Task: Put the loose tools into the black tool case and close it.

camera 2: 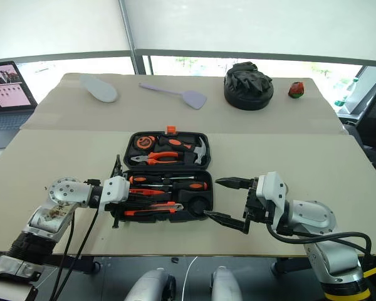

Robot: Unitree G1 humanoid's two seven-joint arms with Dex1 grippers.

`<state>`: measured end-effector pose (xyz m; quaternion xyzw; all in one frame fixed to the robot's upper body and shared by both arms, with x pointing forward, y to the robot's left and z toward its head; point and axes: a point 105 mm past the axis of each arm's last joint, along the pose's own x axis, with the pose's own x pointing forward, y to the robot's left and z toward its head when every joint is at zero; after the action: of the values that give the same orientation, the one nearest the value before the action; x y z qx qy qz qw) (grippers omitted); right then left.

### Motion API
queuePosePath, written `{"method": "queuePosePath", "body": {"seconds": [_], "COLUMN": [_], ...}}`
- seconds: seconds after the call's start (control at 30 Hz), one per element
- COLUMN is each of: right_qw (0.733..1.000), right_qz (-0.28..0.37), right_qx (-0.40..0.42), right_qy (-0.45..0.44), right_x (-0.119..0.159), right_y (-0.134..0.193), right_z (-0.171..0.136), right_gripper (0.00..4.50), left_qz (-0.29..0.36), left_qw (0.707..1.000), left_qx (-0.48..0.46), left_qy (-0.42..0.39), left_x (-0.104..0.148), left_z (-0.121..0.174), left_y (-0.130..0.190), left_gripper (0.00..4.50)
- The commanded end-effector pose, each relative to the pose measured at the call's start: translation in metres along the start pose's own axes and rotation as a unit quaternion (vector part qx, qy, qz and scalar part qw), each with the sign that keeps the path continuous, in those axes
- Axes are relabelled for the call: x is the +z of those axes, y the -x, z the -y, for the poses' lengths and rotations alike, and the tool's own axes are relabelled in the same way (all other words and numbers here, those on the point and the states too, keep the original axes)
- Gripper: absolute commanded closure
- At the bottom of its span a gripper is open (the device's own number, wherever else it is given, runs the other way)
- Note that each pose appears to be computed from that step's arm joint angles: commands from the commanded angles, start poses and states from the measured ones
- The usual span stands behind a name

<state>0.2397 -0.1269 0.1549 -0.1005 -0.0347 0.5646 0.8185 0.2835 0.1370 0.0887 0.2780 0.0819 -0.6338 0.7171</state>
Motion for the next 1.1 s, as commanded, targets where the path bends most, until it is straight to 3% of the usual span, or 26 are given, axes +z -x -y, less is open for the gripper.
{"method": "queuePosePath", "body": {"seconds": [0.03,0.2,0.23,0.3,0.4,0.53,0.57,0.63,0.9,1.1], "right_qw": [0.999,0.995,0.990,0.970,0.952,0.932,0.925,0.927,0.953,0.934], "right_qz": [0.013,-0.002,-0.015,-0.041,-0.088,-0.136,-0.151,-0.167,-0.226,-0.319], "right_qx": [-0.025,-0.092,-0.138,-0.236,-0.286,-0.334,-0.347,-0.335,-0.197,-0.161], "right_qy": [0.017,0.025,0.032,0.042,0.061,0.034,0.023,0.029,0.054,-0.003], "right_x": [0.012,0.007,0.000,-0.017,-0.037,-0.062,-0.069,-0.069,-0.037,-0.049], "right_y": [0.008,0.035,0.055,0.101,0.139,0.171,0.180,0.178,0.120,0.106], "right_z": [0.001,0.007,0.014,0.022,0.015,0.002,-0.002,-0.002,0.049,0.081], "right_gripper": [0.00,0.00,0.00,0.00,0.00,0.00,0.00,0.00,0.00,0.00], "left_qz": [-0.015,0.087,0.121,0.167,0.186,0.162,0.179,0.178,0.208,0.207], "left_qw": [0.999,0.994,0.988,0.979,0.975,0.978,0.975,0.975,0.972,0.974], "left_qx": [-0.011,0.060,0.078,0.083,0.093,0.100,0.106,0.111,0.081,0.070], "left_qy": [0.040,0.042,0.060,0.077,0.081,0.090,0.081,0.070,0.071,0.061], "left_x": [-0.018,0.009,0.020,0.037,0.043,0.034,0.034,0.029,0.040,0.039], "left_z": [0.014,-0.007,-0.013,-0.011,-0.008,-0.003,-0.003,-0.001,0.002,0.008], "left_y": [-0.016,0.001,0.013,0.035,0.051,0.067,0.074,0.078,0.058,0.043], "left_gripper": [4.42,4.42,4.19,3.70,2.61,1.27,0.74,0.15,0.05,0.05]}}
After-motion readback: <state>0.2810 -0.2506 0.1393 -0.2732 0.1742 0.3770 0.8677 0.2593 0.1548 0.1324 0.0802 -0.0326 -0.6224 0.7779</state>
